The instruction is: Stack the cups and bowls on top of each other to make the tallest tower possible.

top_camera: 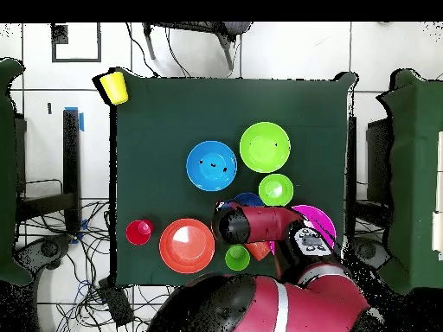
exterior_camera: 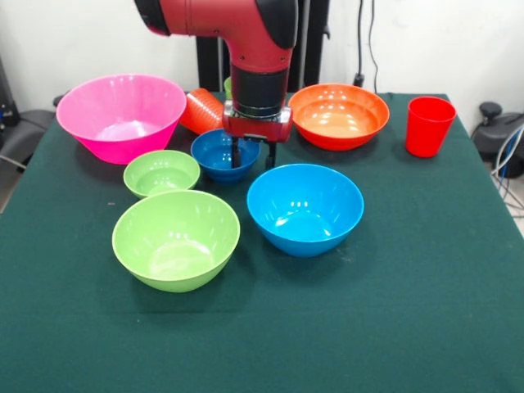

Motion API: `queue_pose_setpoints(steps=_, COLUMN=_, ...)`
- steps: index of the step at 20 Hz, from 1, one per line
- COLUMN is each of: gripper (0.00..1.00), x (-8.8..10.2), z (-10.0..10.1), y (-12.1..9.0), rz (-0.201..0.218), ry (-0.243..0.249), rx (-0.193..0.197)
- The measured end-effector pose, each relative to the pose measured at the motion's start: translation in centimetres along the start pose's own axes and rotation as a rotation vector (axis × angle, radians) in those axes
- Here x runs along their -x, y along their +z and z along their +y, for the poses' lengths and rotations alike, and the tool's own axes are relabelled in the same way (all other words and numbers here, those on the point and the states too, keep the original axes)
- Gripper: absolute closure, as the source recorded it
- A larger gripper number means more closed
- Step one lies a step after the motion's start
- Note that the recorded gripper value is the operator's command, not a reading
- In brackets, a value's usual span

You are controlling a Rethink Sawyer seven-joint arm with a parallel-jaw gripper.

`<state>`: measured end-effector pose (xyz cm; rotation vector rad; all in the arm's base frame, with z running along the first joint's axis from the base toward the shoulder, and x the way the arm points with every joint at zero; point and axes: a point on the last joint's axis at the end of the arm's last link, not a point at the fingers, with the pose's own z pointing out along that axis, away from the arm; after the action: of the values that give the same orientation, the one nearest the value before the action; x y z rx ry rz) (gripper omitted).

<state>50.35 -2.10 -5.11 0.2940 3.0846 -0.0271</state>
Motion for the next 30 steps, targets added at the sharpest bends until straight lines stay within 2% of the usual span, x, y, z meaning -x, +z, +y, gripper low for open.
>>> queue_pose_setpoints(steps=3, gripper=0.0, x=-0.1, z=0.4, y=0.3, rz=0.004, ry=0.001, rx=0.014)
queue_pose_setpoints(steps=9, gripper=0.0, x=-0.1, z=0.6, y=0.2, rz=0.013, ry=0.0, rx=0.015)
queue_pose_setpoints(steps=16, gripper=0.0, x=-0.3, z=1.1, y=0.2, rz=0.043, ry=-0.004, rx=0.021)
queue_pose_setpoints(steps=17, gripper=1.0, x=-0.4, z=1.4, y=0.2, rz=0.059, ry=-0.007, rx=0.024)
queue_pose_setpoints(steps=24, gripper=1.0, x=0.6, z=1.1, y=-0.9, rz=0.051, ry=-0.003, rx=0.019)
queue_pose_setpoints(steps=30, gripper=1.0, x=1.0, z=0.6, y=-1.5, rz=0.065, ry=0.008, rx=0.021)
